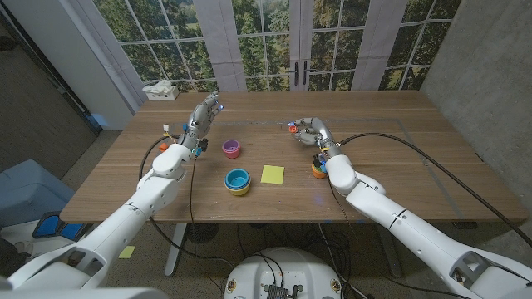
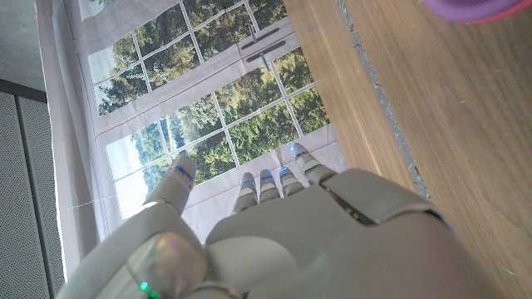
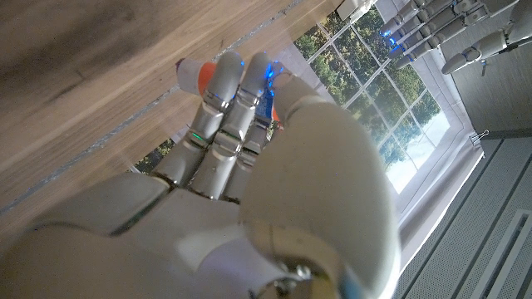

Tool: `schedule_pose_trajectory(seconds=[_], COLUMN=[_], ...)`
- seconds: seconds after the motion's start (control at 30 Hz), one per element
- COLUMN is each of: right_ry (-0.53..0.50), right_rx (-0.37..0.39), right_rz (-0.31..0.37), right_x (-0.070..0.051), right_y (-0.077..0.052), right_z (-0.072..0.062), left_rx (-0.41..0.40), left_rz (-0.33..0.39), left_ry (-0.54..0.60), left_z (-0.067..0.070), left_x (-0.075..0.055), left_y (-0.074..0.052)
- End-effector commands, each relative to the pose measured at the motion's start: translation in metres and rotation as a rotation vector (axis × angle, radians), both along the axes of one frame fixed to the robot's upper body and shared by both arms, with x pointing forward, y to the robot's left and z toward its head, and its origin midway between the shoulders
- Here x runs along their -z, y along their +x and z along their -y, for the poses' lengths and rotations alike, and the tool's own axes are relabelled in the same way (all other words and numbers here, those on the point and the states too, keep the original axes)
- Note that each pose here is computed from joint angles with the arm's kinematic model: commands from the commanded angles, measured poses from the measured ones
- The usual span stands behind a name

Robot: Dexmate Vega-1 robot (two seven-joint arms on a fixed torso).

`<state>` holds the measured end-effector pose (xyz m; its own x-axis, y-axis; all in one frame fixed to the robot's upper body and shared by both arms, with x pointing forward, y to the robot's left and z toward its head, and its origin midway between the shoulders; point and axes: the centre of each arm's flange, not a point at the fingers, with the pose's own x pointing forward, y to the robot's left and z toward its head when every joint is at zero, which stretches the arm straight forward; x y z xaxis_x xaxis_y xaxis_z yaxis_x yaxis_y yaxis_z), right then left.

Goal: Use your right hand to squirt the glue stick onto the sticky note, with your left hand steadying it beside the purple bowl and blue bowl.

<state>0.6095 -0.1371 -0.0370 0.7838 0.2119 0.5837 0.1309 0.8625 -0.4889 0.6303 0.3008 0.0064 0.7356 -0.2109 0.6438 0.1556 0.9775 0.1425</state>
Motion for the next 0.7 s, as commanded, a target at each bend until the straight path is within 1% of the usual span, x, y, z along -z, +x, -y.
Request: schedule_pose_trajectory(seconds=[0.03, 0.4, 0.7], right_ry=[0.037, 0.07, 0.087], right_rx=[-0.033, -0.077, -0.089], right_rz=[0.018, 0.032, 0.036], right_x=[0.001, 0.002, 0.006], right_y=[-0.011, -0.024, -0.035], right_z=[0.003, 0.004, 0.001], left_rx=[0.003, -0.034, -0.059], left_rz=[-0.019, 0.002, 0.025], left_ry=[0.098, 0.187, 0.247], left_z=[0.003, 0.006, 0.008], left_x=[-0.005, -0.011, -0.008], left_y=[-0.004, -0.015, -0.027])
